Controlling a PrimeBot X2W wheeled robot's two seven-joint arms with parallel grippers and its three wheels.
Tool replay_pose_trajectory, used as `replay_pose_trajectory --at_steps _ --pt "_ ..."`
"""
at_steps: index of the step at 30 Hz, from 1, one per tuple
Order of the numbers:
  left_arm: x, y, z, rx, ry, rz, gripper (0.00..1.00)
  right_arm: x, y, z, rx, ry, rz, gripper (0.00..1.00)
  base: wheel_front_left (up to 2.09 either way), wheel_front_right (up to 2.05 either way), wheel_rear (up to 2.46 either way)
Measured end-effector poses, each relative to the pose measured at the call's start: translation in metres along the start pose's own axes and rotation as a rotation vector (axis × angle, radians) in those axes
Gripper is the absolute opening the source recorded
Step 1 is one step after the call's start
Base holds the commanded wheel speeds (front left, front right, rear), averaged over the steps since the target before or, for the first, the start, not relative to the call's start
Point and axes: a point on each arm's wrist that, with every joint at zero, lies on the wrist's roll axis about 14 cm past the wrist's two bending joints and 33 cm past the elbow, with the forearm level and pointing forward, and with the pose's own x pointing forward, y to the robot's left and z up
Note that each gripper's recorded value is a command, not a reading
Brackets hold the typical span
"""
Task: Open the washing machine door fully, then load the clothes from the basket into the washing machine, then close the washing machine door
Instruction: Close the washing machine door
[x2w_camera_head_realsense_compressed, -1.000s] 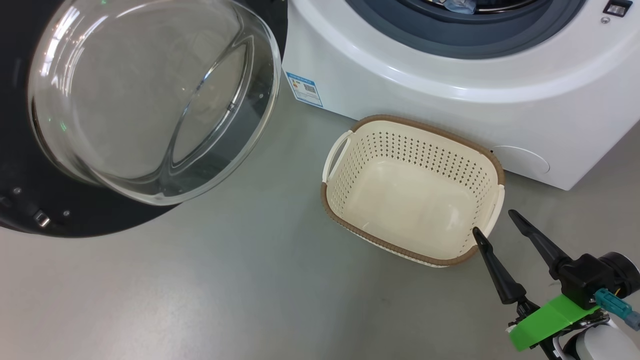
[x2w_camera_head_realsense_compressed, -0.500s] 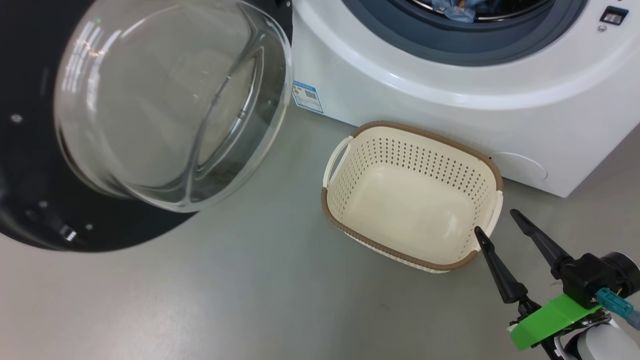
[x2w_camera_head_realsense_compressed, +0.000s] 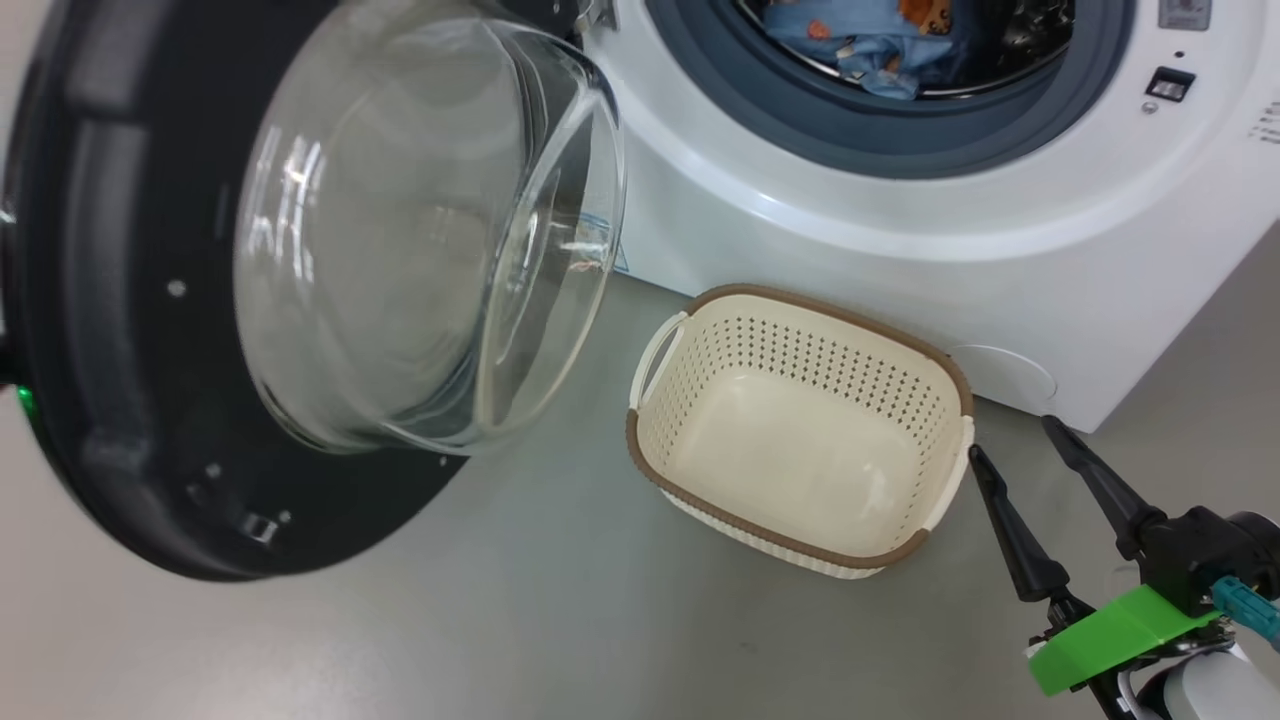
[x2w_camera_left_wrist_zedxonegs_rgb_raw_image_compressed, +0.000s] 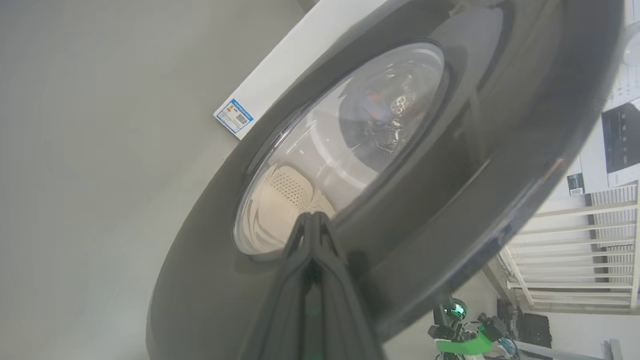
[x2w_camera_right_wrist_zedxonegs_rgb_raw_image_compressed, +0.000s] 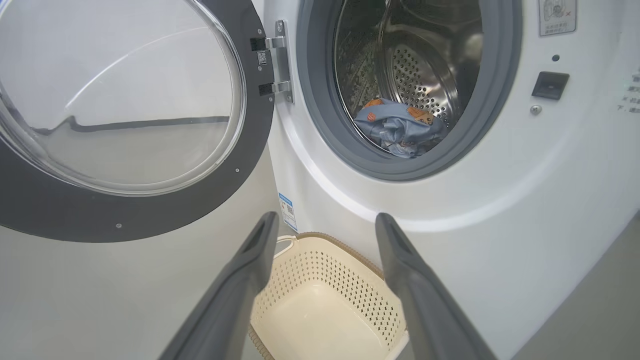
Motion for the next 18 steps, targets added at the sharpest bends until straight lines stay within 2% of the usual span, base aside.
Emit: replay_pose_trajectory --at_steps 18 --pt "0.034 -0.076 -0.060 0.206 0.241 -0.240 0.00 -0.050 -0.024 0.015 -0.011 -0.019 -0.161 1.00 0.00 0.00 0.00"
